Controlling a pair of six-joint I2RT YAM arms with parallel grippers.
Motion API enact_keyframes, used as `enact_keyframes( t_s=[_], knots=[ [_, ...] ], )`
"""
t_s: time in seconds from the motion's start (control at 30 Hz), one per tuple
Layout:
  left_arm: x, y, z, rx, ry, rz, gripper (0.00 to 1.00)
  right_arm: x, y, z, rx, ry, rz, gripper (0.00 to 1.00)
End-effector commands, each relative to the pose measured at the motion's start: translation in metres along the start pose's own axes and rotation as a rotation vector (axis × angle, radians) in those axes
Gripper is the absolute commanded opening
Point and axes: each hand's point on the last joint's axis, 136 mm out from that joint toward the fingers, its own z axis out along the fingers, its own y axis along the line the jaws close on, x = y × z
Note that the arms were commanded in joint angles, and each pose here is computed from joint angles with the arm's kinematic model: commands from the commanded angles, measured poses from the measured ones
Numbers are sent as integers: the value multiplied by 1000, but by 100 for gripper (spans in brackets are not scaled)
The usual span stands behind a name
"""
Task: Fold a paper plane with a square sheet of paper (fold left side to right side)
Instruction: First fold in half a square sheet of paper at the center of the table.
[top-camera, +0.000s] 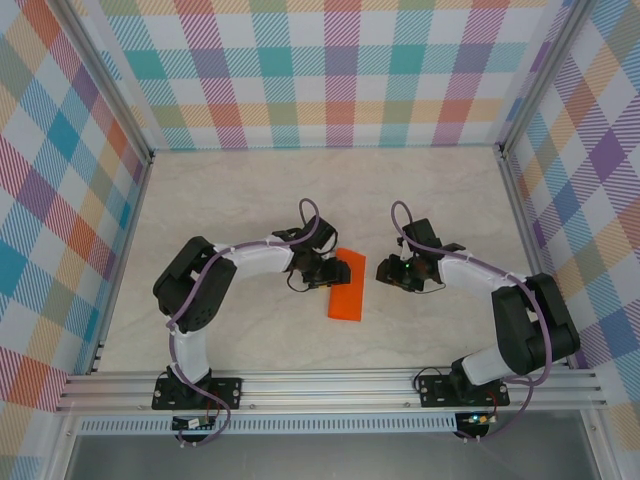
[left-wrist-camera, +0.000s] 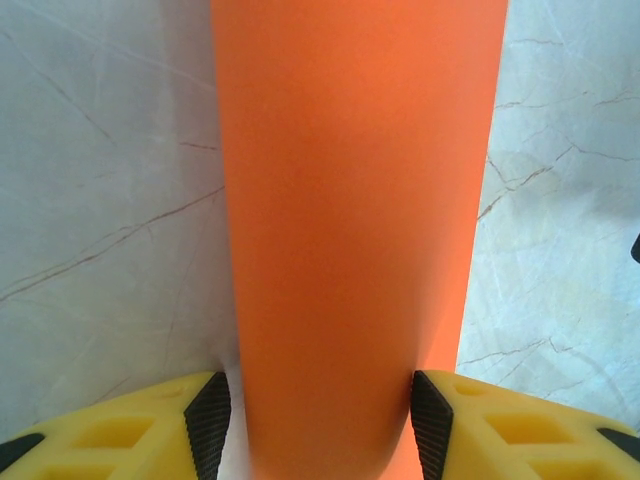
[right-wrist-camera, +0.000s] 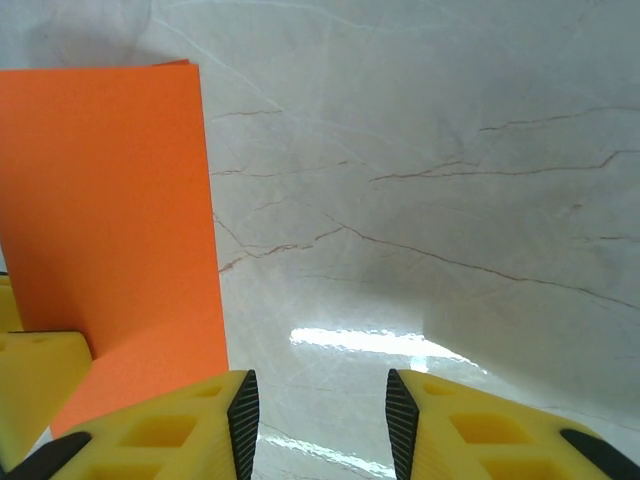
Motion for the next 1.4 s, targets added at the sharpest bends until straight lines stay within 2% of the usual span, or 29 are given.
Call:
enact_keyframes(
  t_s=[0.0, 0.43, 0.9, 1.07, 1.2, 1.37],
  knots=[
    [10, 14, 10, -85, 30, -8, 54, 2, -5, 0, 26, 15, -8, 40],
    [10, 25, 14, -129, 26, -45, 52, 5, -4, 1, 15, 23, -10, 40],
    [13, 27, 14, -141, 34, -26, 51, 5, 3, 0, -19, 23, -16, 41],
    [14, 27, 14, -143, 40, -22, 51, 4, 13, -2, -80, 13, -21, 41],
    [14, 27, 14, -144, 40, -20, 50, 1, 29, -3, -173, 0, -16, 35],
    [14, 28, 14, -146, 38, -20, 50, 0, 46, 4, -285, 18, 10, 18]
  ],
)
